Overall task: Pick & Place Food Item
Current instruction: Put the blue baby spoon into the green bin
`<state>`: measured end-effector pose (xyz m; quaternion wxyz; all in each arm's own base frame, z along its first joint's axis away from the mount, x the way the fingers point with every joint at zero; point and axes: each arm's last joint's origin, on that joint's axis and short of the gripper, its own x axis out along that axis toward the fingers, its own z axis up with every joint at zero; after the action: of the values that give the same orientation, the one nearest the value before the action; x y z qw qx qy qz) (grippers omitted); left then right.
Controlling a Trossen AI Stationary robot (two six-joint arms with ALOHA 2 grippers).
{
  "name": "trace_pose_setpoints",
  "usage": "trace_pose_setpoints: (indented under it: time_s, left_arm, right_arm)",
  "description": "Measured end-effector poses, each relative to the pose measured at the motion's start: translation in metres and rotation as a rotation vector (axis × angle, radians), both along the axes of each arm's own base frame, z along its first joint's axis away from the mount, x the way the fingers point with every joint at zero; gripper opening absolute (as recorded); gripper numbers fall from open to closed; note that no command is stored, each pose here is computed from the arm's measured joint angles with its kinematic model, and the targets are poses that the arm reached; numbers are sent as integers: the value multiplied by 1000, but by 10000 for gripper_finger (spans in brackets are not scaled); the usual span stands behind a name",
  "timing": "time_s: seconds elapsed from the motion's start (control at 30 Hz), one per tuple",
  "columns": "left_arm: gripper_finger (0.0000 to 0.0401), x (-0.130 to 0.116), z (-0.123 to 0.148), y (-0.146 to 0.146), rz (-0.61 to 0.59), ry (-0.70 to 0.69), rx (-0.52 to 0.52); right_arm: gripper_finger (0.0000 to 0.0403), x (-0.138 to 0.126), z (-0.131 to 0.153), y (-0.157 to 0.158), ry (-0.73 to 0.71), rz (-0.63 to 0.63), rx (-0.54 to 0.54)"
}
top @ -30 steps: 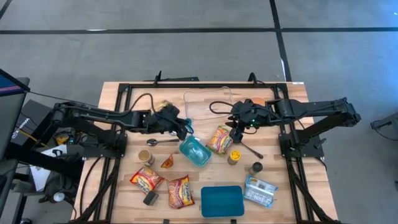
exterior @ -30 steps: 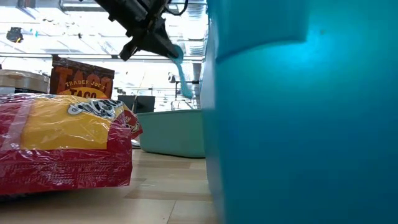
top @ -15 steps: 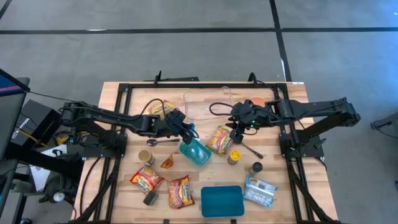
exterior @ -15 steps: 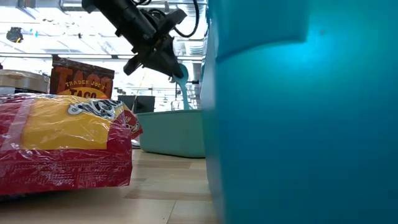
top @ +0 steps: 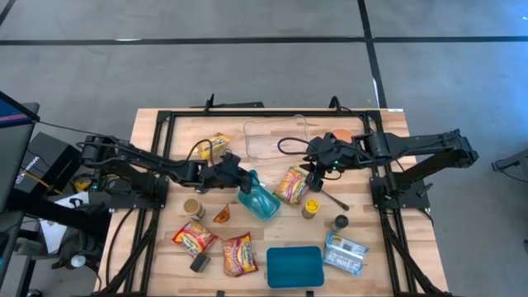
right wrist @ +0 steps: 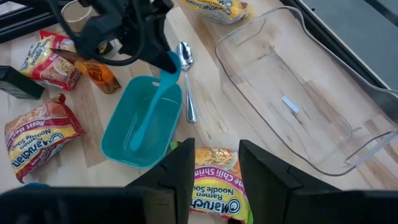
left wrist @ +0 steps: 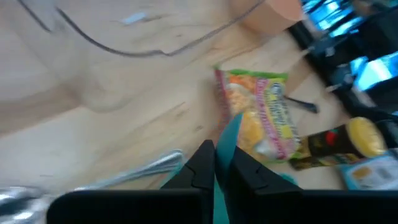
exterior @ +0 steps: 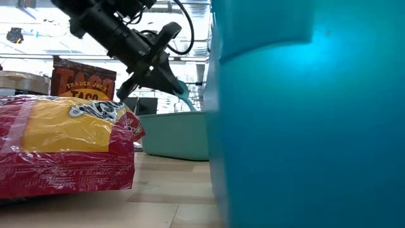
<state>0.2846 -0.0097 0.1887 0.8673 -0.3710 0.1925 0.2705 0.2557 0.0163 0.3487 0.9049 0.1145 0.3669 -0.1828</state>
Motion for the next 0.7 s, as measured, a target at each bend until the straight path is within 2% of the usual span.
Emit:
trace_pose_setpoints:
  time_s: [0.7]
  left_arm:
    - [8, -5, -8, -5, -13, 19, -15]
  right_arm:
    - [118, 0, 0, 0, -4, 1, 0]
